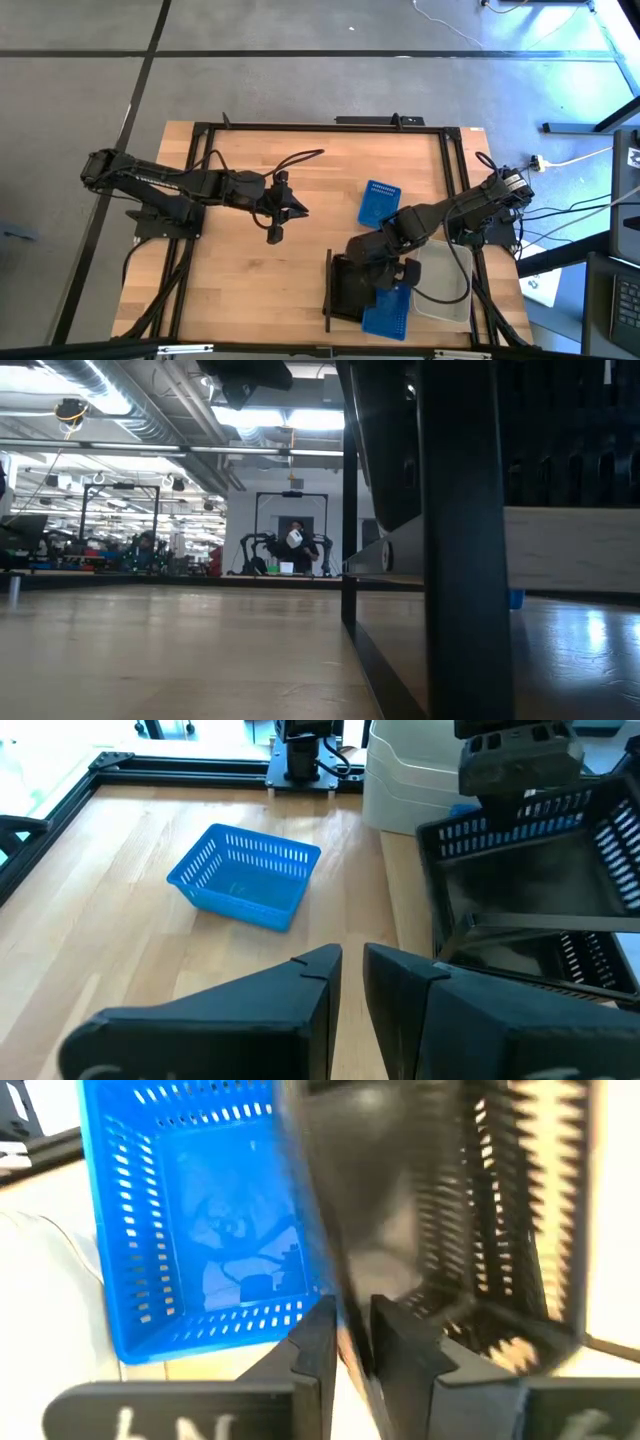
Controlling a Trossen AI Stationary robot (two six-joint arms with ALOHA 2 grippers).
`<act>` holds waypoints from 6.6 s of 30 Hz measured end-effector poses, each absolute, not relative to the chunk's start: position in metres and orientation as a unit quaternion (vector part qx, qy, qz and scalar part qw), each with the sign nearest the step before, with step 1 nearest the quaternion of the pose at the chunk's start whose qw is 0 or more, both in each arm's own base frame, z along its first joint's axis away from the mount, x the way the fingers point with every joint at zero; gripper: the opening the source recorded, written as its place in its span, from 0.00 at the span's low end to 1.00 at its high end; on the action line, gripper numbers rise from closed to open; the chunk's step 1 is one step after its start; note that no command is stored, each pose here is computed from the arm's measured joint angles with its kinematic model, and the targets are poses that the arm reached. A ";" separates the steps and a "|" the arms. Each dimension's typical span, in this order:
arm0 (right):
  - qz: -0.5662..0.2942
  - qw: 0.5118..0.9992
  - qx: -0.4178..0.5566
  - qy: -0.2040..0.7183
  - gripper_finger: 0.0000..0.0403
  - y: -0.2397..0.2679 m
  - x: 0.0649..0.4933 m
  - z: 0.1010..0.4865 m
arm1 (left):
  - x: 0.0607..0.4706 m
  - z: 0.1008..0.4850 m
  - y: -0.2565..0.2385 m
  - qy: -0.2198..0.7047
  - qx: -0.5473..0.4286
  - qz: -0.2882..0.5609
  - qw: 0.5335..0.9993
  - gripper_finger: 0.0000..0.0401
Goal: Stack baskets on shelf by color
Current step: Stack the black bin on top of the black bins on the shelf, then stack the blue bin on top of the blue bins on the shelf
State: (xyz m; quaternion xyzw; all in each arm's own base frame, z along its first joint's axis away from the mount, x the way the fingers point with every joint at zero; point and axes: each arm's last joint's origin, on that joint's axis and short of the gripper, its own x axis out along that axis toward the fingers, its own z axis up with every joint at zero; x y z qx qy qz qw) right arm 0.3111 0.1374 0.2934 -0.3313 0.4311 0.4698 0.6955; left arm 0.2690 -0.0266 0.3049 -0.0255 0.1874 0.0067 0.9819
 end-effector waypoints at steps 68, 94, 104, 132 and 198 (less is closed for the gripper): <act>0.025 0.775 0.131 0.618 0.16 -0.001 0.284 0.188 | 0.270 0.305 -0.003 0.184 -0.036 0.057 0.981 0.10; 0.017 0.797 0.117 0.592 0.16 -0.002 0.290 0.190 | 0.270 0.305 -0.003 0.183 -0.036 0.057 0.981 0.10; -0.012 0.802 0.120 0.584 0.16 -0.003 0.294 0.196 | 0.270 0.305 -0.003 0.183 -0.036 0.057 0.981 0.10; -0.099 0.763 0.200 0.606 0.14 -0.005 0.294 0.196 | 0.270 0.305 -0.003 0.183 -0.036 0.057 0.981 0.10; -0.002 0.784 0.125 0.608 0.00 0.176 0.251 0.385 | 0.270 0.305 -0.003 0.190 0.071 0.036 0.979 0.10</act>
